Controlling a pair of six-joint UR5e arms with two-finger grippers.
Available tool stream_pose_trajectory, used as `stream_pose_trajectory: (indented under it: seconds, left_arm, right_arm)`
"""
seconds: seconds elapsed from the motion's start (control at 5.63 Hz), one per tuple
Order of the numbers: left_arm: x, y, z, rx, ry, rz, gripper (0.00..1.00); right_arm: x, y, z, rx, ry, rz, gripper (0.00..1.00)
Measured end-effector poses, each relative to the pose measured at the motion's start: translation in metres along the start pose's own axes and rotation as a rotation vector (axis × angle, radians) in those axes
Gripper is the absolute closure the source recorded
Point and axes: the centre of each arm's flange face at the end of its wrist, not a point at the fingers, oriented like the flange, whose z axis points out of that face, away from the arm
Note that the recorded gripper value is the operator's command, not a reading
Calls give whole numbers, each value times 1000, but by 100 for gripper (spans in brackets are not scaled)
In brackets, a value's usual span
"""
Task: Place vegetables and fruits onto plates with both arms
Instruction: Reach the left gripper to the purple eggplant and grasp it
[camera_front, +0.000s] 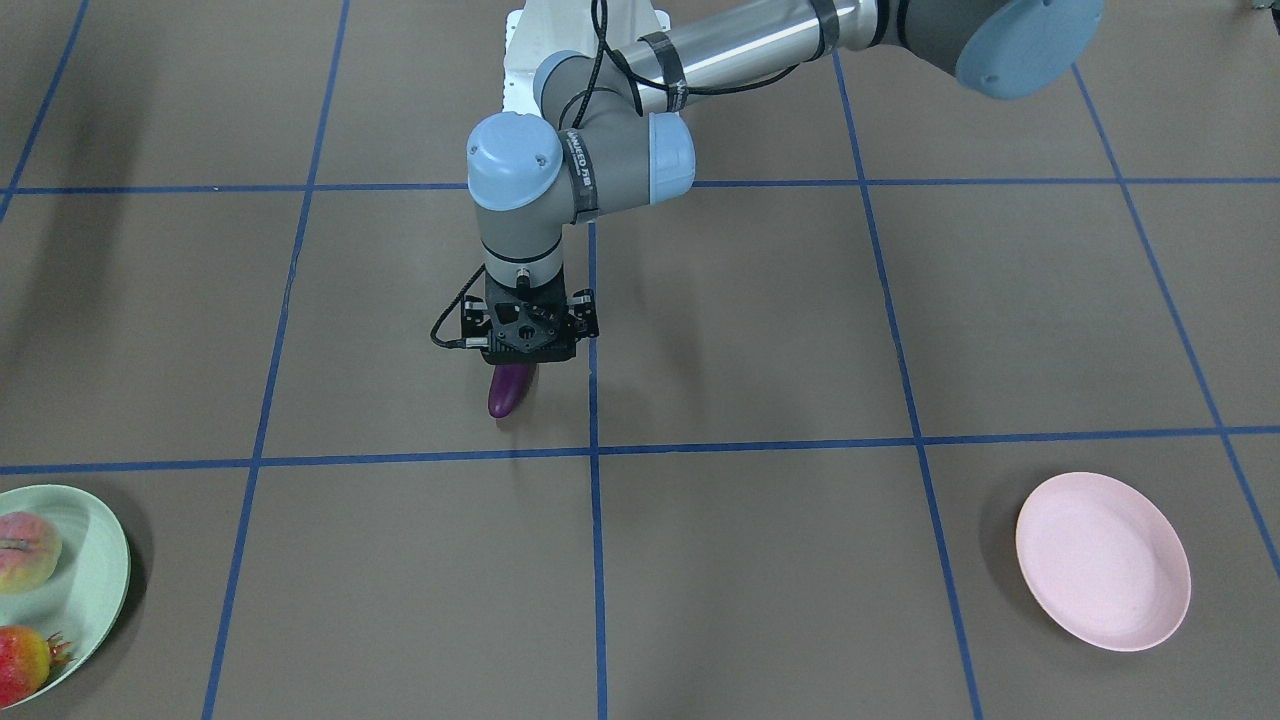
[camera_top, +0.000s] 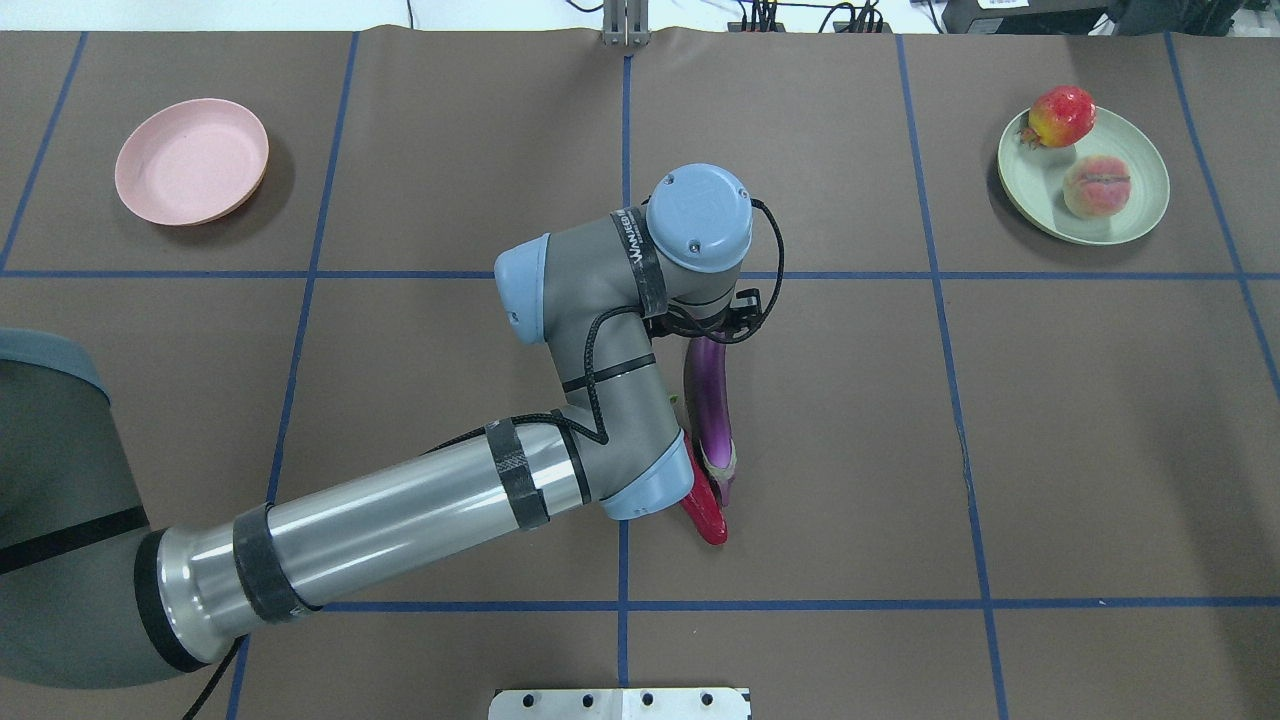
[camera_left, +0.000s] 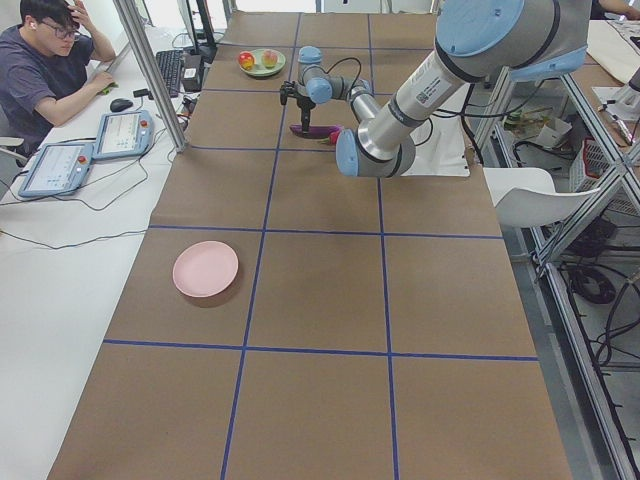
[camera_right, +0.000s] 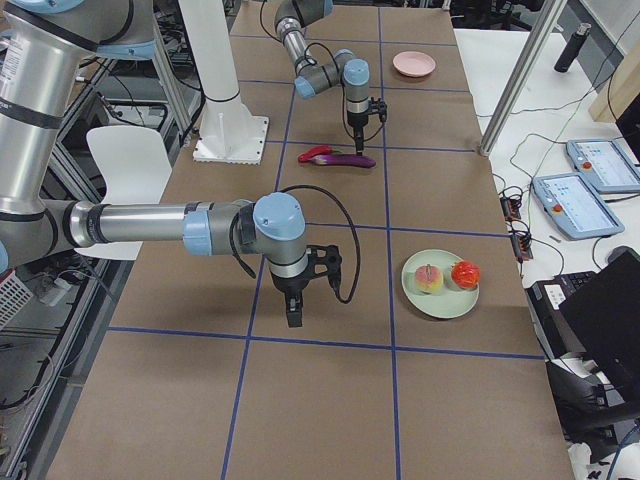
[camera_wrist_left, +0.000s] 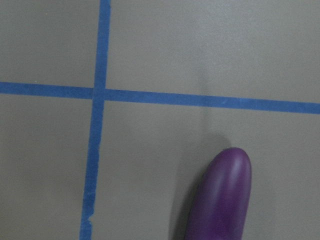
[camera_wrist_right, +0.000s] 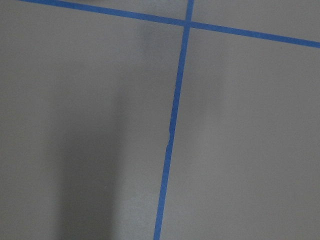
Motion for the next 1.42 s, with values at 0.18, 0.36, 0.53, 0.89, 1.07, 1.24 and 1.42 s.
stream_pose_trajectory:
  seconds: [0.18,0.36,0.53,0.89,1.07,1.24,1.42]
  left_arm:
    - [5,-1,2,-3,-5,1,0]
    - [8,-1,9,-7,-11,10,0]
    - [7,-2,21,-7,-7,24,1]
    - [8,-1,31,-9,6,35,28]
    - [10,4,33,-14,9,38,49]
    - [14,12,36,-22,10,33,50]
    - [18,19,37,-27,12,23,66]
  right_arm:
    - [3,-2,-2,-5,1,-1,0]
    - [4,-3,-2,-7,1,-3,0]
    - [5,-3,-2,-7,2,-2,0]
    - [6,-2,-3,-7,5,-1,0]
    - [6,-2,-2,-8,6,0,0]
    - [7,0,-2,-8,6,1,0]
    - [7,0,-2,-9,6,2,0]
